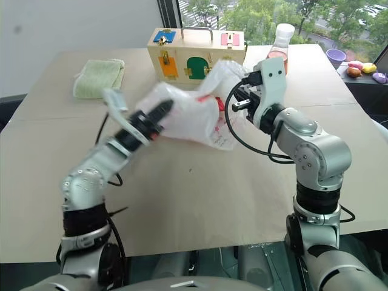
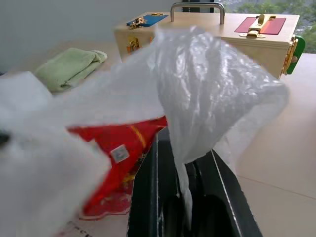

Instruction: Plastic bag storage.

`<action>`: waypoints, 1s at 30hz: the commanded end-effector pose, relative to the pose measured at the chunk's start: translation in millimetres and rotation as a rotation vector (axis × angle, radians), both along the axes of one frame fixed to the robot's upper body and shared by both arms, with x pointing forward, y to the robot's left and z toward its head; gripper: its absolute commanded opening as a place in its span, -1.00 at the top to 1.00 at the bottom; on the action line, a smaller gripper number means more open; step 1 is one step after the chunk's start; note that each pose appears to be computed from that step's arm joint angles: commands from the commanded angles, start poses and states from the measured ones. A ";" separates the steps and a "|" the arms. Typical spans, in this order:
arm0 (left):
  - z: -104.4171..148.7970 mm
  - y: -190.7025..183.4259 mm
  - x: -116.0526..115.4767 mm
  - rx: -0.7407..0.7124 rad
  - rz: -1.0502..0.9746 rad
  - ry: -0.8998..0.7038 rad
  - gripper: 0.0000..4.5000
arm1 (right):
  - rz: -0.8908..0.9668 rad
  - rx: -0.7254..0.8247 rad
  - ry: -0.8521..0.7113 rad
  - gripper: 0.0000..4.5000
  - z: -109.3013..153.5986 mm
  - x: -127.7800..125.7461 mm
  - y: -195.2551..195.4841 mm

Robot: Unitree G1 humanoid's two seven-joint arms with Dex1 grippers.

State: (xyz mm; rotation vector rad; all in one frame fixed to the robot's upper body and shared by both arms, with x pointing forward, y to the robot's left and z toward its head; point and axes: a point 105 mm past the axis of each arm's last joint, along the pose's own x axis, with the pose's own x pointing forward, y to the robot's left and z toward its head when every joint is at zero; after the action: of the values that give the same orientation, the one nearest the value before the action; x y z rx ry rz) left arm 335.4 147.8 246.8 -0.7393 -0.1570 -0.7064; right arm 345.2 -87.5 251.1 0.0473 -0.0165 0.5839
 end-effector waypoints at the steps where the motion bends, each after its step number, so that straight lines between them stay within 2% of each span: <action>1: 43.6 17.4 -13.4 -0.173 -0.088 -0.094 0.99 | 0.001 0.069 -0.106 1.00 33.3 -2.5 -7.3; 2: 47.2 18.8 -14.4 -0.183 -0.096 -0.100 0.99 | 0.002 0.077 -0.109 1.00 35.0 -2.1 -8.4; 3: 60.7 27.9 -10.0 -0.224 -0.077 -0.122 0.99 | -0.002 0.113 -0.134 1.00 47.8 0.5 -12.7; 6: 103.6 54.9 3.4 -0.328 -0.016 -0.207 0.99 | -0.018 0.224 -0.223 1.00 93.6 6.9 -29.8; 11: 159.7 81.1 17.8 -0.382 0.043 -0.313 0.99 | 0.014 0.313 -0.361 1.00 169.1 0.4 -45.8; 14: 175.1 88.7 21.3 -0.385 0.052 -0.340 0.99 | 0.007 0.281 -0.420 1.00 192.0 -3.8 -53.8; 17: 171.3 90.0 26.7 -0.374 0.059 -0.322 0.99 | -0.039 0.239 -0.454 1.00 199.7 -2.8 -65.3; 20: 146.0 81.4 33.0 -0.302 0.063 -0.265 0.99 | -0.063 0.213 -0.463 1.00 198.6 -4.5 -74.0; 22: 117.4 67.6 34.4 -0.172 0.073 -0.227 0.99 | -0.098 0.151 -0.456 1.00 180.6 -6.9 -80.4; 26: 66.5 39.8 25.5 0.154 0.097 -0.247 0.99 | -0.143 0.010 -0.421 1.00 128.8 -16.8 -84.8; 28: 34.1 27.2 14.9 0.262 0.079 -0.228 0.99 | -0.151 -0.081 -0.340 1.00 79.2 -24.2 -79.0; 30: 7.5 18.3 4.7 0.356 0.060 -0.209 0.99 | -0.129 -0.116 -0.271 1.00 42.4 -34.2 -69.1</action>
State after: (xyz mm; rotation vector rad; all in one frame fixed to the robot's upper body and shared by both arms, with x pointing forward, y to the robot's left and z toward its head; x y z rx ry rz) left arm 356.3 180.0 251.9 -0.4471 -0.1963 -0.6782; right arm 331.1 -172.8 296.4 -0.0964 -0.2038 0.4217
